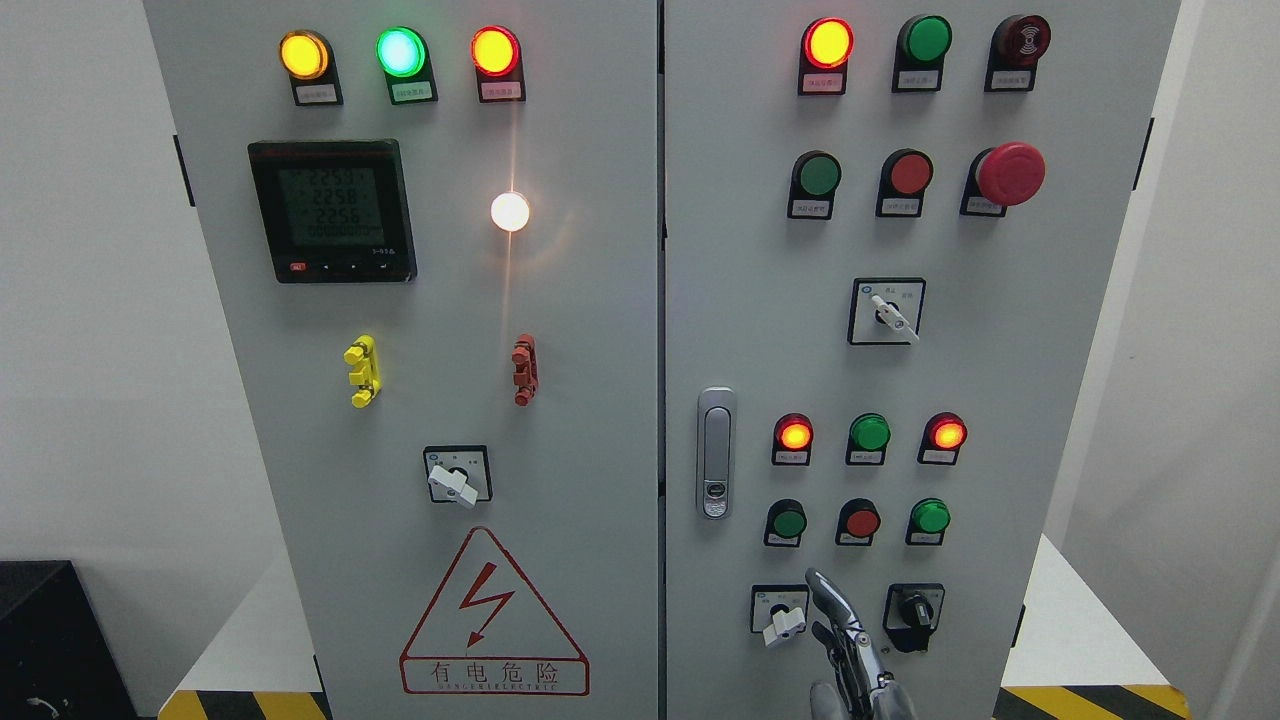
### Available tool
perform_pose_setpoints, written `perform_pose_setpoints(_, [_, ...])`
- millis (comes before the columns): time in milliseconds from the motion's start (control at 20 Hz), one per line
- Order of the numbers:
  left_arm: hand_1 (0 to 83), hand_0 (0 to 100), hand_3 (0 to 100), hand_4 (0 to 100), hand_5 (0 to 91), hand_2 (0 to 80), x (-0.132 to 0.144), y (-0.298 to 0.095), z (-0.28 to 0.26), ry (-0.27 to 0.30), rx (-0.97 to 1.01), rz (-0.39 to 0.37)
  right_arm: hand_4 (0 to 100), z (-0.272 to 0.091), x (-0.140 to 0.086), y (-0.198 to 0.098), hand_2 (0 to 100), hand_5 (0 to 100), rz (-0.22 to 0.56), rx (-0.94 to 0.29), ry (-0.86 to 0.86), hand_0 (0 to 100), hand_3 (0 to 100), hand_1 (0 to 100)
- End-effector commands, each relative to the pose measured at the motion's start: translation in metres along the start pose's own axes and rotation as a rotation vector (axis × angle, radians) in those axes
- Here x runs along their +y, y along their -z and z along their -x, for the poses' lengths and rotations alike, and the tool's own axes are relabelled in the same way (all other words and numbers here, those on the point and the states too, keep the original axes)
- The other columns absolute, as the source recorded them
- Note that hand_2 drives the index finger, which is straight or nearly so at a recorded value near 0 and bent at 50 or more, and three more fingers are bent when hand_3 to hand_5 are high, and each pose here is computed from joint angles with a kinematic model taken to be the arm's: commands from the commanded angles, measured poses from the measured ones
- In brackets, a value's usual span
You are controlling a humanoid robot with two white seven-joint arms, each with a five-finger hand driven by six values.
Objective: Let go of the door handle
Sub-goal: 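Raise the right hand up toward the silver door handle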
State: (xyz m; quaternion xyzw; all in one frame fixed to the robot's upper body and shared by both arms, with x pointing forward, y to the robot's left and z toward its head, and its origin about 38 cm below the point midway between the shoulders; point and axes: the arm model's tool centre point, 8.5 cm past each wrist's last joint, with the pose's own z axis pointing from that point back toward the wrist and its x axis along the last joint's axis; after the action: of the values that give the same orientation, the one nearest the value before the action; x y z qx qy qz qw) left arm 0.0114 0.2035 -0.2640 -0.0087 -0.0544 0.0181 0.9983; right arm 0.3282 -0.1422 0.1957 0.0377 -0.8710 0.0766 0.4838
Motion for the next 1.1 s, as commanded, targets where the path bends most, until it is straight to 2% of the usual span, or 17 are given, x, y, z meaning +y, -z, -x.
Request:
perform_pose_setpoints(0, [55.6, 12, 0, 0, 0.0, 0.0, 0.001, 0.000, -0.007, 0.003, 0.003, -0.004, 10, -0.001, 0.001, 0.000, 0, 4, -0.002, -0.004, 0.000, 39, 9, 10])
perform_pose_setpoints(401, [55.6, 12, 0, 0, 0.0, 0.0, 0.001, 0.000, -0.008, 0.003, 0.002, -0.004, 10, -0.001, 0.003, 0.000, 0, 5, -0.008, -0.004, -0.003, 39, 9, 10])
perform_pose_setpoints(501, [55.6, 12, 0, 0, 0.0, 0.0, 0.001, 0.000, -0.007, 0.003, 0.003, -0.004, 15, -0.001, 0.001, 0.000, 0, 9, -0.008, -0.003, -0.014, 39, 11, 10])
perform_pose_setpoints(551, [55.6, 12, 0, 0, 0.0, 0.0, 0.001, 0.000, -0.007, 0.003, 0.003, -0.004, 24, -0.001, 0.001, 0.000, 0, 17, -0.008, -0.003, -0.025, 39, 14, 12])
perform_pose_setpoints(601, [55.6, 12, 0, 0, 0.0, 0.0, 0.001, 0.000, -0.007, 0.003, 0.003, -0.004, 28, -0.001, 0.000, 0.000, 0, 19, -0.009, -0.002, -0.037, 38, 16, 13])
perform_pose_setpoints(651, [55.6, 12, 0, 0, 0.0, 0.0, 0.001, 0.000, -0.008, 0.003, 0.002, -0.004, 41, -0.001, 0.001, 0.001, 0, 30, -0.013, -0.003, -0.056, 37, 26, 15])
perform_pose_setpoints(751, [55.6, 12, 0, 0, 0.0, 0.0, 0.001, 0.000, -0.007, 0.003, 0.003, -0.004, 49, -0.001, -0.004, 0.002, 0, 38, -0.012, -0.002, -0.127, 36, 40, 19])
perform_pose_setpoints(801, [55.6, 12, 0, 0, 0.0, 0.0, 0.001, 0.000, -0.007, 0.002, 0.003, -0.004, 55, -0.001, -0.006, 0.002, 0, 47, -0.015, -0.002, -0.175, 36, 50, 22])
perform_pose_setpoints(951, [55.6, 12, 0, 0, 0.0, 0.0, 0.001, 0.000, -0.007, 0.003, 0.003, -0.004, 73, -0.002, -0.008, 0.005, 0, 72, -0.022, -0.009, -0.283, 37, 67, 27])
perform_pose_setpoints(1051, [55.6, 12, 0, 0, 0.0, 0.0, 0.001, 0.000, -0.007, 0.003, 0.003, -0.004, 81, -0.007, -0.010, 0.010, 0, 83, -0.006, -0.027, -0.315, 37, 77, 29])
